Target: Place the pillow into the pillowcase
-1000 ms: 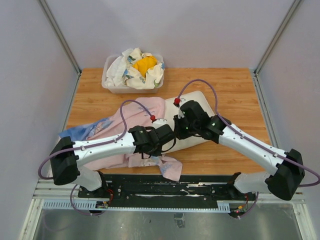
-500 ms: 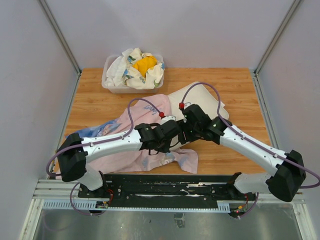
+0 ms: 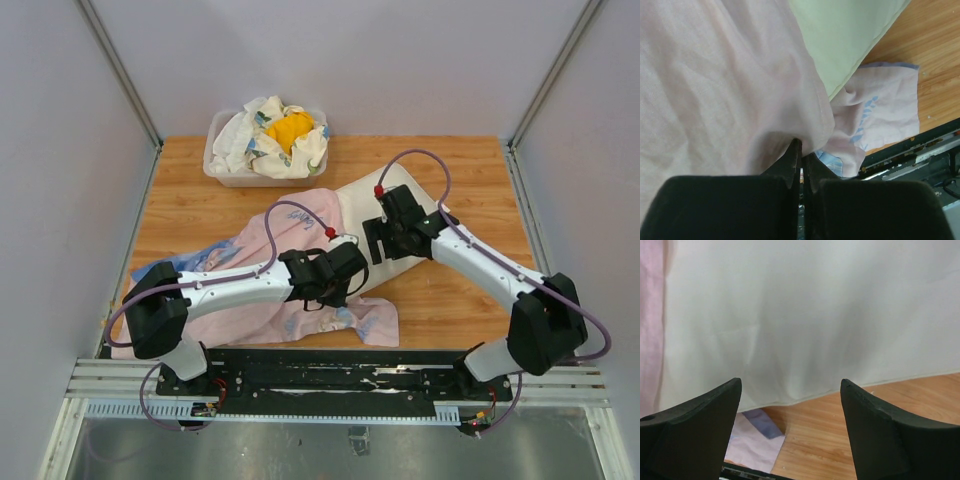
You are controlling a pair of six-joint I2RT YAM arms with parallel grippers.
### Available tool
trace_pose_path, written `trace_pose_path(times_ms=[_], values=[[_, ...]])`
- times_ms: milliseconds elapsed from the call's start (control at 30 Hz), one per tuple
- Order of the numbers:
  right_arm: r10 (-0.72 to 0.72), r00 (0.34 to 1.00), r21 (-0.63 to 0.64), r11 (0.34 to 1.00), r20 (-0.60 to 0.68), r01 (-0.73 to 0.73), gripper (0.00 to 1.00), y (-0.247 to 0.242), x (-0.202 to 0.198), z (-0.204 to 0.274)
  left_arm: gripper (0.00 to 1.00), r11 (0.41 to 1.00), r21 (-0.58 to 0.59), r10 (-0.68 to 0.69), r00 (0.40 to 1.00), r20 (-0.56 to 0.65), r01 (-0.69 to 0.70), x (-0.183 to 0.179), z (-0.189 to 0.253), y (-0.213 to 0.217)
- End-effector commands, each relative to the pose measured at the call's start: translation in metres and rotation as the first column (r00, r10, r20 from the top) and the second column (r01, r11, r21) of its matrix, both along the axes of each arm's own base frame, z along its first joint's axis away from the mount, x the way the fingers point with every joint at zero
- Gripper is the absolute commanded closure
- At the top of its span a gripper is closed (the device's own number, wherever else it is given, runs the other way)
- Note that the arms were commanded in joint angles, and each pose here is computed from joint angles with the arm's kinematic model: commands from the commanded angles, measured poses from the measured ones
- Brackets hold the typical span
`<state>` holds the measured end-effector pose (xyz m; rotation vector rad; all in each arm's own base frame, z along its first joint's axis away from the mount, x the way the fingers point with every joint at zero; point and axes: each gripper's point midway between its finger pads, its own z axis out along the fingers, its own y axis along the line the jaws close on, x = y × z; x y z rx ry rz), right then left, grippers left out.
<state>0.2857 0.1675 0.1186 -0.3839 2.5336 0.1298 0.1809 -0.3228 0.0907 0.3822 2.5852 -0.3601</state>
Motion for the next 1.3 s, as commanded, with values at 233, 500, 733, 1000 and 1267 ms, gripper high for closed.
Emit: trace_pose_path(times_ms=[233, 500, 733, 1000, 1267], values=[[0.049, 0.984, -0.018, 0.998, -0.172, -0.053, 0.24, 0.011, 0.012, -0.087, 1.0, 1.0, -0.011, -0.006, 1.0, 0.013, 0.006, 0.002, 0.0, -0.003], [0.047, 0.957, 0.019, 0.999, -0.285, -0.043, 0.96, 0.018, -0.007, -0.127, 1.0, 1.0, -0.01, -0.004, 1.0, 0.007, 0.004, 0.002, -0.002, -0.003], [0.07, 0.957, 0.147, 0.989, -0.281, -0.029, 0.99, 0.037, -0.021, -0.091, 1.0, 1.0, -0.013, 0.009, 1.0, 0.009, -0.008, 0.008, -0.001, -0.001], [0.111, 0.987, 0.341, 0.938, -0.119, -0.064, 0.99, 0.06, -0.015, 0.031, 1.0, 0.999, -0.05, 0.002, 1.0, 0.017, -0.001, 0.027, 0.008, -0.007], [0.122, 0.991, 0.405, 0.91, -0.061, -0.087, 0.99, 0.069, -0.011, 0.074, 1.0, 0.983, -0.166, -0.073, 0.996, 0.05, 0.081, 0.052, 0.041, -0.043]])
